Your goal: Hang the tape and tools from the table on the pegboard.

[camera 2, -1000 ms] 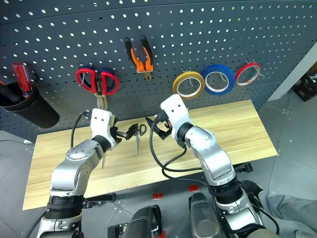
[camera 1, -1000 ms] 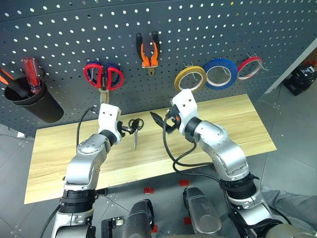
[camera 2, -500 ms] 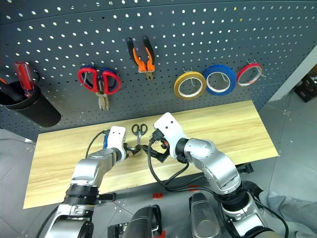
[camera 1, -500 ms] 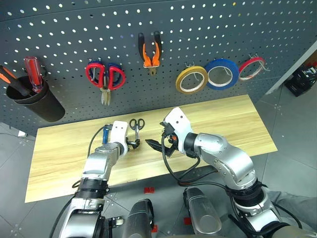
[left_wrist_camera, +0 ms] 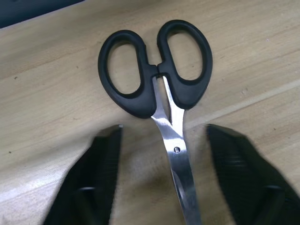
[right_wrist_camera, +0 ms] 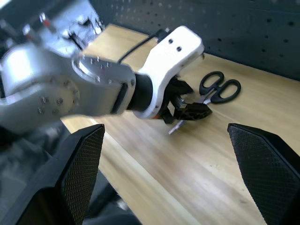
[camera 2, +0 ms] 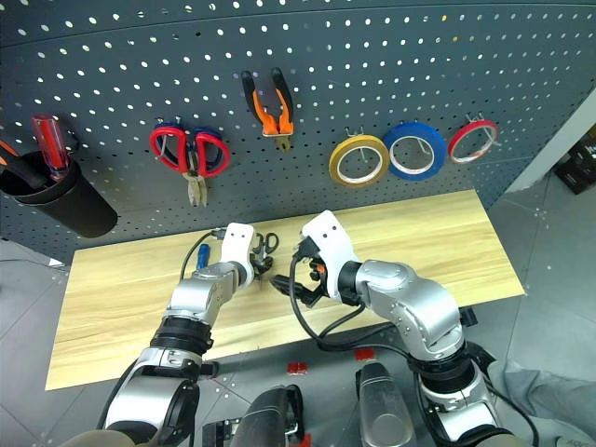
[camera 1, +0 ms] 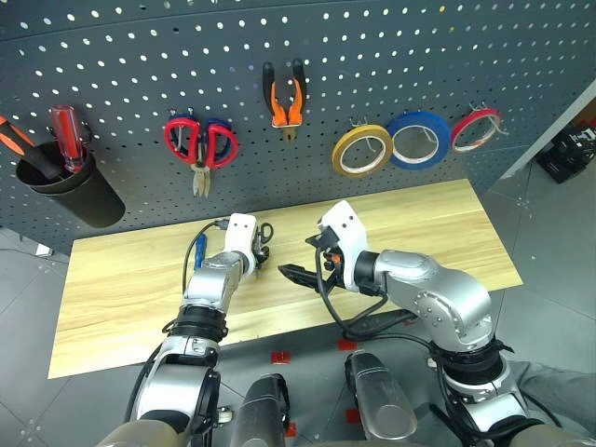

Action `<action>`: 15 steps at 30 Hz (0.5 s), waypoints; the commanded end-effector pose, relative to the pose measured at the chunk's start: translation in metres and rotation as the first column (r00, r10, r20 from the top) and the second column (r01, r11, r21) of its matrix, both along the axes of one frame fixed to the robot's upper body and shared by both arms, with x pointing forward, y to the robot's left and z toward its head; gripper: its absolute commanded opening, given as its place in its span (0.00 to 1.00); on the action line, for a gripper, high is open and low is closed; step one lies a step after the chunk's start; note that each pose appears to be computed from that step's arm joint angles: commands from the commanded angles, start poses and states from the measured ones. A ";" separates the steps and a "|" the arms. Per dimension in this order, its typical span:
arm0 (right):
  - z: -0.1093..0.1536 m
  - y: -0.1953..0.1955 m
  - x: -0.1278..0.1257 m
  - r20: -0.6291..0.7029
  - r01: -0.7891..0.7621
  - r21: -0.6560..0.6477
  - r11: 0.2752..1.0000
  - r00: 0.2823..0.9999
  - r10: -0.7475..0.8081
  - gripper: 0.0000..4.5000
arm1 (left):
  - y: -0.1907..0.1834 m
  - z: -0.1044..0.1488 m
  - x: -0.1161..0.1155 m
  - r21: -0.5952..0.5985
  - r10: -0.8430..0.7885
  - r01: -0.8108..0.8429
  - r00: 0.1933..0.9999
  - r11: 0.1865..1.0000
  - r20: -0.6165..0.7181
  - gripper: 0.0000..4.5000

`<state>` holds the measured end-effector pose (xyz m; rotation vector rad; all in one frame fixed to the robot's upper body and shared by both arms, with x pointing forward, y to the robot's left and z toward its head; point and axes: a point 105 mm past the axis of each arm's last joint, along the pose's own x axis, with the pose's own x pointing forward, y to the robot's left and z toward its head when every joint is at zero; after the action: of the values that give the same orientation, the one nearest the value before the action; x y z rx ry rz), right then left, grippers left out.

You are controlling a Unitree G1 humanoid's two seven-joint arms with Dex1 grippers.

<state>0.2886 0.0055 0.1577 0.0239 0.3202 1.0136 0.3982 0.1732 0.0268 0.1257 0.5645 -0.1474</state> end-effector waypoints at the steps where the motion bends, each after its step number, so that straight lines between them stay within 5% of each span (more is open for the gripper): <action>1: 0.013 -0.001 -0.004 -0.003 -0.023 0.038 0.999 1.000 0.023 1.00 | 0.006 -0.028 -0.014 0.021 0.001 0.001 0.996 1.000 -0.091 0.35; 5: 0.009 -0.004 -0.008 0.002 -0.051 -0.008 0.999 0.999 0.051 1.00 | 0.007 -0.029 -0.014 0.018 -0.009 0.010 0.997 1.000 -0.082 0.06; 11: 0.004 -0.012 -0.012 0.219 -0.088 -0.194 0.977 0.967 0.131 1.00 | 0.009 -0.022 -0.018 -0.013 -0.045 0.044 0.999 0.999 -0.023 0.05; 15: 0.012 -0.017 -0.015 0.331 -0.092 -0.201 0.975 0.931 0.156 1.00 | 0.009 0.007 -0.020 -0.026 -0.084 0.089 0.984 0.996 0.158 0.05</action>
<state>0.2828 -0.0177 0.1500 -0.3481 0.2142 1.0461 0.3793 0.1813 0.0199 0.1240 0.4781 -0.2117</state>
